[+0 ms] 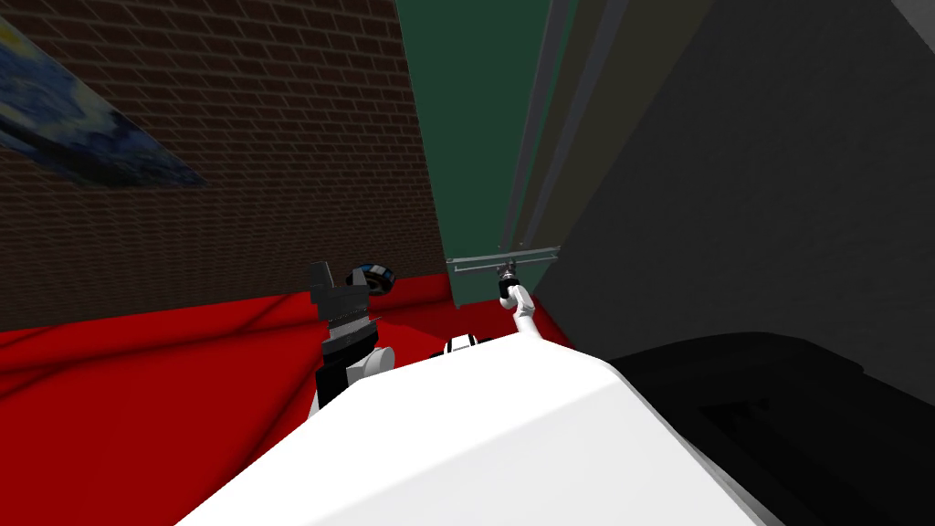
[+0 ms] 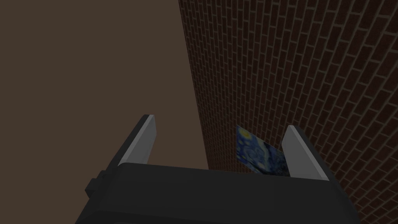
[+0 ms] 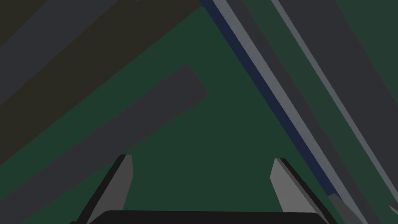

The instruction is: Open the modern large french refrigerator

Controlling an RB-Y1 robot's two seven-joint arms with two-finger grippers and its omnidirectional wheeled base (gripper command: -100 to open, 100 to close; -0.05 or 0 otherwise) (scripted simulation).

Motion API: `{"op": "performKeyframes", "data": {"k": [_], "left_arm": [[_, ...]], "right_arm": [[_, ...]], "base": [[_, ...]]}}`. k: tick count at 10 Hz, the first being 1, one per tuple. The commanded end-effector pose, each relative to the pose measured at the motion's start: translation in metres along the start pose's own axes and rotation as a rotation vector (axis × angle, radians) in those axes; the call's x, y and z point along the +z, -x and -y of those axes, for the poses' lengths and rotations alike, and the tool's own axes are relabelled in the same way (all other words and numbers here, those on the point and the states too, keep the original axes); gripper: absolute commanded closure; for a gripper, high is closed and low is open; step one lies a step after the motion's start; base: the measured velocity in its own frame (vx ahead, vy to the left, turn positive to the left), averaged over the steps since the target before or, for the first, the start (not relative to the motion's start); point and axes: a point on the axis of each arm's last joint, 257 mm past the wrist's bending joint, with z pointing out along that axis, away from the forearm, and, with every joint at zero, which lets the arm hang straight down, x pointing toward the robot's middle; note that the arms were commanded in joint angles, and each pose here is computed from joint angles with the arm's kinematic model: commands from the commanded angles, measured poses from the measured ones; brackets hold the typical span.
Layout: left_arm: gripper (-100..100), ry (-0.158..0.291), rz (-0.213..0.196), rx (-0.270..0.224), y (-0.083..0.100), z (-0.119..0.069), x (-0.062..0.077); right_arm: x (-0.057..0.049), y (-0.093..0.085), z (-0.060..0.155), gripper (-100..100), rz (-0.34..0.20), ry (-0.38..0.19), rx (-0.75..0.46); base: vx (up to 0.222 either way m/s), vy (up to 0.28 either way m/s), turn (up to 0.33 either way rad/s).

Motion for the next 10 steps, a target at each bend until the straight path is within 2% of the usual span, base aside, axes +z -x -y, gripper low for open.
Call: {"op": "performKeyframes", "data": {"k": [1,4,10], "left_arm": [[0,0.0,0.0,0.0,0.0,0.0,0.0],[0,0.0,0.0,0.0,0.0,0.0,0.0],[0,0.0,0.0,0.0,0.0,0.0,0.0]], "right_arm": [[0.006,-0.004,0.016,-100,0.011,-0.015,-0.047],[0.016,0.003,0.026,-100,0.039,-0.017,-0.092],[0.02,0.039,-0.011,-100,0.076,0.043,-0.04]], "base": [[0.007,-0.048,0.038],[0.01,-0.11,0.084],[0.025,-0.187,0.118]]}}
